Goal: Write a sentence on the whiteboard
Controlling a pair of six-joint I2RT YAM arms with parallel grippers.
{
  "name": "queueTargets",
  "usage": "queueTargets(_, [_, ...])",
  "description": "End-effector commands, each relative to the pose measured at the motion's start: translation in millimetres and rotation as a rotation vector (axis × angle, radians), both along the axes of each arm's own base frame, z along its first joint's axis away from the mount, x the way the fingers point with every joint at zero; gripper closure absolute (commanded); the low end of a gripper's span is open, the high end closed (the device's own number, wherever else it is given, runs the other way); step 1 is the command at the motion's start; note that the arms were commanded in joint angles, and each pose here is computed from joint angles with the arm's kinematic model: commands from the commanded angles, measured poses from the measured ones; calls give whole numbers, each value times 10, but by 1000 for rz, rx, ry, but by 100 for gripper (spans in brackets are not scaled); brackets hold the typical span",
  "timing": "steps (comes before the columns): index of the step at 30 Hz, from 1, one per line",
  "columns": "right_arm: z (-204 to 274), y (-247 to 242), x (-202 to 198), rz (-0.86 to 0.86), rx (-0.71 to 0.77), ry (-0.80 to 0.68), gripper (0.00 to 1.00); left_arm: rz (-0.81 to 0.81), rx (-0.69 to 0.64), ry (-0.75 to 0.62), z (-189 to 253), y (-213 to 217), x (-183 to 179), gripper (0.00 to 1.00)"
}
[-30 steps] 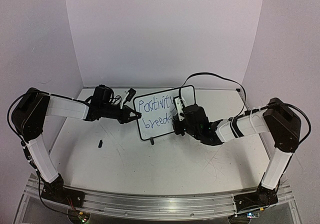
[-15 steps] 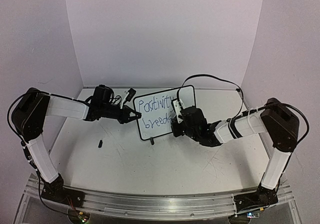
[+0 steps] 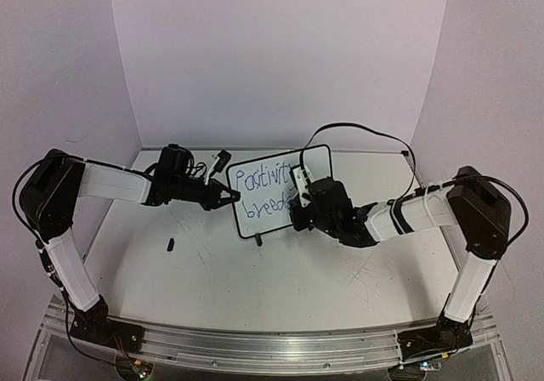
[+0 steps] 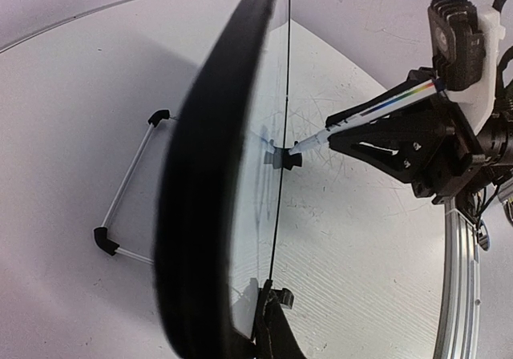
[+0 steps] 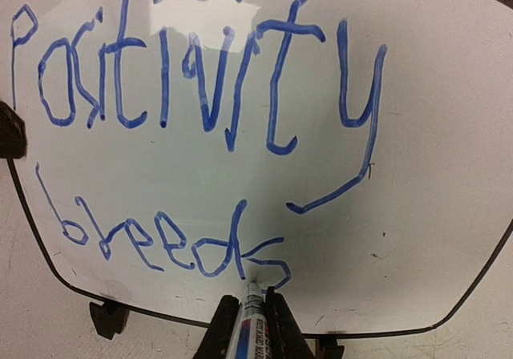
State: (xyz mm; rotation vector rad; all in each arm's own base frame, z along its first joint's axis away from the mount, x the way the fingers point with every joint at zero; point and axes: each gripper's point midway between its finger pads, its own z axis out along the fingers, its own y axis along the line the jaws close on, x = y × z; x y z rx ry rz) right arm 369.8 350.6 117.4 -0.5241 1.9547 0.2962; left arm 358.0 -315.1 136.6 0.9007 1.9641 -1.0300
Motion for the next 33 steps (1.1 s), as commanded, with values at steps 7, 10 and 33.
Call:
queueTargets(7, [751,-504,-24,2,100,-94,100,192,200,-73,-323,352,387,100])
queueTargets(10, [813,-375,-31,113,69,-130,100,197,210,-82,-330,369,396,100])
queueTargets(33, [545,-259,30,118,61,-112,100,236,256,-65,-453,395,527,100])
